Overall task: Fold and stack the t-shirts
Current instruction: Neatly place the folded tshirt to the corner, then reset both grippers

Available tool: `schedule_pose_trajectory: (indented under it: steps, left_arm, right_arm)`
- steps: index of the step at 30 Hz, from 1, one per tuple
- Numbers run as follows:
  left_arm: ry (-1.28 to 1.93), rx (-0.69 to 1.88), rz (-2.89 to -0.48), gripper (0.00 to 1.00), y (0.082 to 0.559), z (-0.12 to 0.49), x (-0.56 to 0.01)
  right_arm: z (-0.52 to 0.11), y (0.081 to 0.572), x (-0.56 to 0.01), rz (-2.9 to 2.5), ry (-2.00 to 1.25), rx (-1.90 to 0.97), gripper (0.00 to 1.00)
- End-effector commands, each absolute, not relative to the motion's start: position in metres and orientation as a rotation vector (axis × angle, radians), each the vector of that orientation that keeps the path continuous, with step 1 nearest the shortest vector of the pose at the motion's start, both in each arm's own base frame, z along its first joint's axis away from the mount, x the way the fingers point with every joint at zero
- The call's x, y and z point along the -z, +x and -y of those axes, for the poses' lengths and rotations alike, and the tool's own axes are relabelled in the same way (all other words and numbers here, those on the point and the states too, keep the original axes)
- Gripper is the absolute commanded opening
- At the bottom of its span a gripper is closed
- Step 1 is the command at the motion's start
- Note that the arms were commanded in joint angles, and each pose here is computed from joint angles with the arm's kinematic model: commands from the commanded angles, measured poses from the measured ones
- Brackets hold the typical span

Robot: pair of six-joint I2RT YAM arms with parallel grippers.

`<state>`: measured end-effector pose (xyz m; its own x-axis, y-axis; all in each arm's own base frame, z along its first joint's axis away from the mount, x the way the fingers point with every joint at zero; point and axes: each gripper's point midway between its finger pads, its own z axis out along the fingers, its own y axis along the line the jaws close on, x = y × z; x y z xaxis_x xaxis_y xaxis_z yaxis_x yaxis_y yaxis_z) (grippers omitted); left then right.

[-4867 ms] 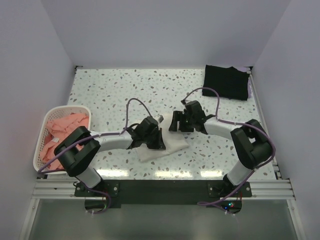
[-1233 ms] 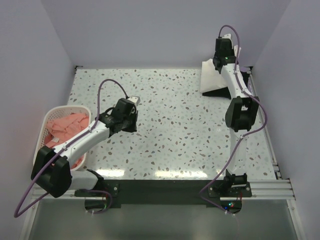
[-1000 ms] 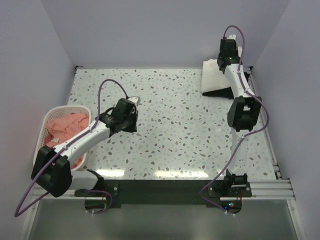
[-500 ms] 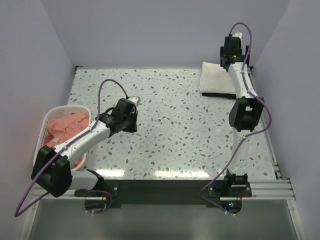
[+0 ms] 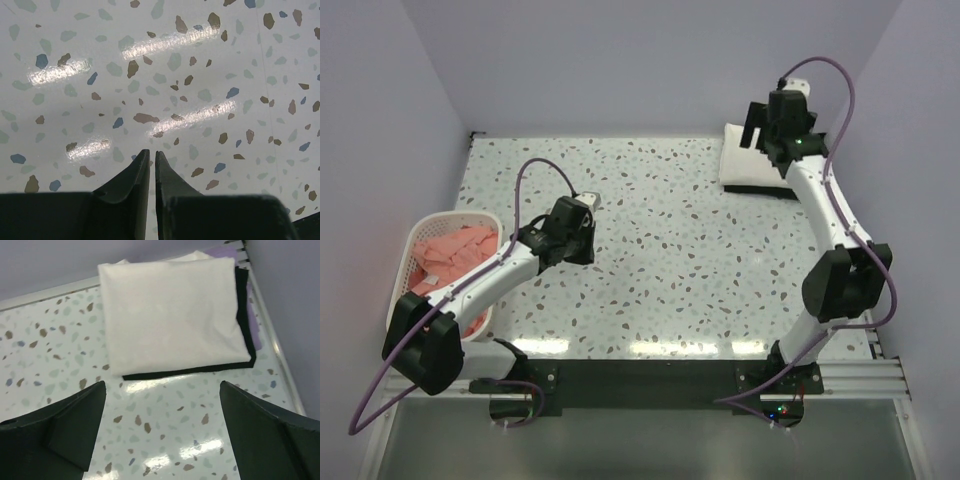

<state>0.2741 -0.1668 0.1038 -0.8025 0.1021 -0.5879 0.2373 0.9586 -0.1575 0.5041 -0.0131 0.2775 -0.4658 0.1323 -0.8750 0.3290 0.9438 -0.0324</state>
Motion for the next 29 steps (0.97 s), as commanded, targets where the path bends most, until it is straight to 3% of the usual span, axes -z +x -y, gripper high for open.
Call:
schedule_pose_trajectory:
  steps: [1, 12, 19, 29]
  left_arm:
    - [0.251, 0.329, -2.424, 0.14, 0.282, 0.169, -0.121]
    - [0.258, 0.427, -2.396, 0.14, 0.280, 0.180, -0.132]
    - [0.245, 0.401, -2.395, 0.14, 0.282, 0.176, -0.131]
    - [0.245, 0.419, -2.389, 0.15, 0.284, 0.177, -0.132]
  right_arm:
    - [-0.076, 0.476, -0.262, -2.053, 0.232, 0.010, 0.99]
    - [-0.211, 0.342, -0.192, -2.145, -0.047, -0.331, 0.99]
    - [-0.206, 0.293, -0.185, -2.167, -0.058, -0.483, 0.99]
    - [-0.192, 0.278, -0.178, -2.225, -0.105, -0.421, 0.99]
